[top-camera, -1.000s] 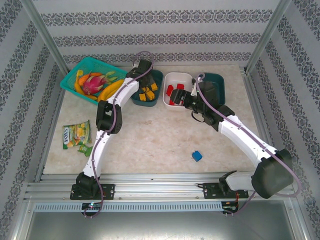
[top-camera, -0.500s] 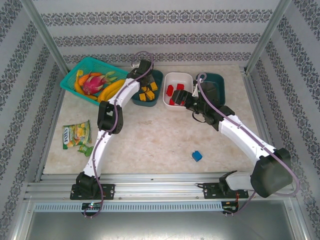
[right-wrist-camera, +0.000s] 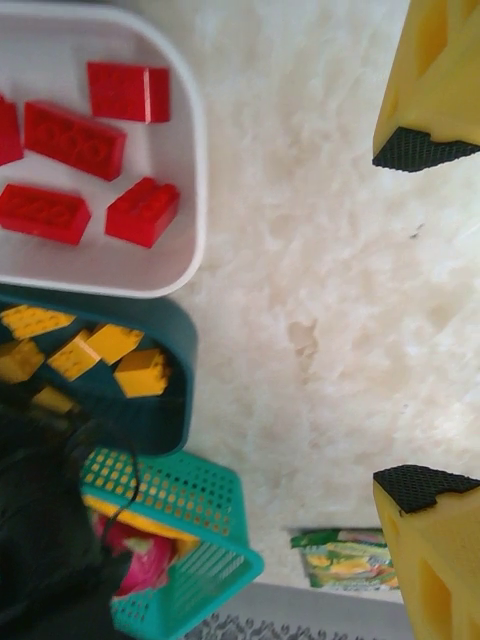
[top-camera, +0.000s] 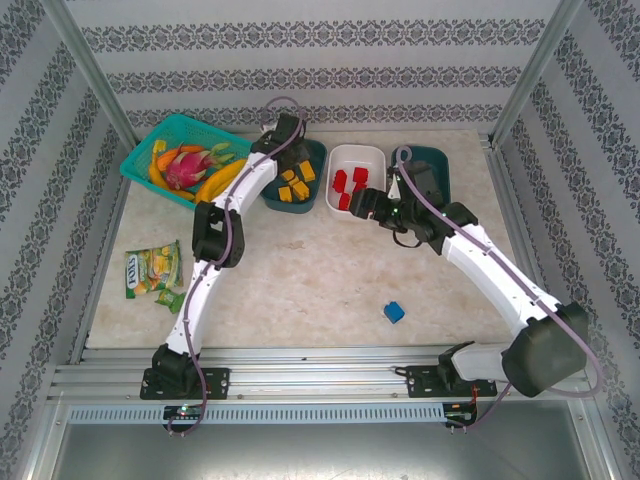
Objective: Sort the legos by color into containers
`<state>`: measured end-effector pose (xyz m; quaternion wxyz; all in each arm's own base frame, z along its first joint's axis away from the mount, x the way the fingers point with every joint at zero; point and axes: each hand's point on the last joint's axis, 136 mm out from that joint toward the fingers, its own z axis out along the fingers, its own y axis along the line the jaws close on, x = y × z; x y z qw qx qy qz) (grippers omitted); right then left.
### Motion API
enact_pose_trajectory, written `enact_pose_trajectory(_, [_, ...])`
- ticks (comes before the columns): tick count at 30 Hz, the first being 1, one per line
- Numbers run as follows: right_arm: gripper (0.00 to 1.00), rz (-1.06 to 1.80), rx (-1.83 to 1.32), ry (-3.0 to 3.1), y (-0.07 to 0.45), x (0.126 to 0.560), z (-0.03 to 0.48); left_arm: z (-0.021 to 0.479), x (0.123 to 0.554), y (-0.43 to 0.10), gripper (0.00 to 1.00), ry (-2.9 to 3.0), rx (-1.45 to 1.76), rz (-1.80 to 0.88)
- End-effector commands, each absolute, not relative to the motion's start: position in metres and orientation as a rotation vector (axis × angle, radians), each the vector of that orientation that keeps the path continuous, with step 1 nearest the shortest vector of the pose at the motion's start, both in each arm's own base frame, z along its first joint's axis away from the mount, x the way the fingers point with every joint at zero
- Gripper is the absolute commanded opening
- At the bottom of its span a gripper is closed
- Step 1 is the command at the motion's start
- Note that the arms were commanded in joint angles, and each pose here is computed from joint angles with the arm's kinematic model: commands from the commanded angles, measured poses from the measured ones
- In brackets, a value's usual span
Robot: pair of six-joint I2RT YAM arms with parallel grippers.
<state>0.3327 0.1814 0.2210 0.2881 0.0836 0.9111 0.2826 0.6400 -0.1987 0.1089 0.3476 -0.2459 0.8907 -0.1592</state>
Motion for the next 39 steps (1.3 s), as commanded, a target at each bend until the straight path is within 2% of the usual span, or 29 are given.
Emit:
enact_pose_trajectory(1, [0.79, 0.594, 0.308, 2.612, 0.15, 0.288, 0.205, 0.216, 0.617, -0.207, 0.65, 2.225, -0.59, -0.57])
enact_pose_trajectory(6, [0.79, 0.348, 0.471, 2.873, 0.113, 0.228, 0.175, 0.246, 0.54, -0.248, 0.68, 2.38, -0.316, -0.709])
enact_pose_trajectory(11, [0.79, 0.31, 0.755, 3.043, 0.107, 0.177, 0.141, 0.238, 0.42, -0.298, 0.69, 2.479, 0.144, -0.908])
enact_pose_trajectory(15, [0.8, 0.36, 0.954, 3.048, 0.115, 0.158, 0.109, 0.213, 0.32, -0.312, 0.7, 2.554, 0.44, -0.986])
enact_pose_trajectory(20, [0.83, 0.435, 1.183, 2.953, 0.121, 0.157, 0.076, 0.186, 0.238, -0.305, 0.71, 2.614, 0.523, -1.027])
enact_pose_trajectory(26, [0.85, 0.461, 1.408, 2.852, 0.125, 0.162, 0.051, 0.179, 0.199, -0.301, 0.72, 2.595, 0.634, -1.019])
enact_pose_trajectory(31, [0.85, 0.421, 1.447, 2.817, 0.124, 0.173, 0.039, 0.174, 0.188, -0.295, 0.73, 2.574, 0.669, -1.014])
enact_pose_trajectory(39, [0.76, 0.342, 1.453, 2.852, 0.12, 0.172, 0.018, 0.175, 0.18, -0.29, 0.75, 2.53, 0.658, -1.045])
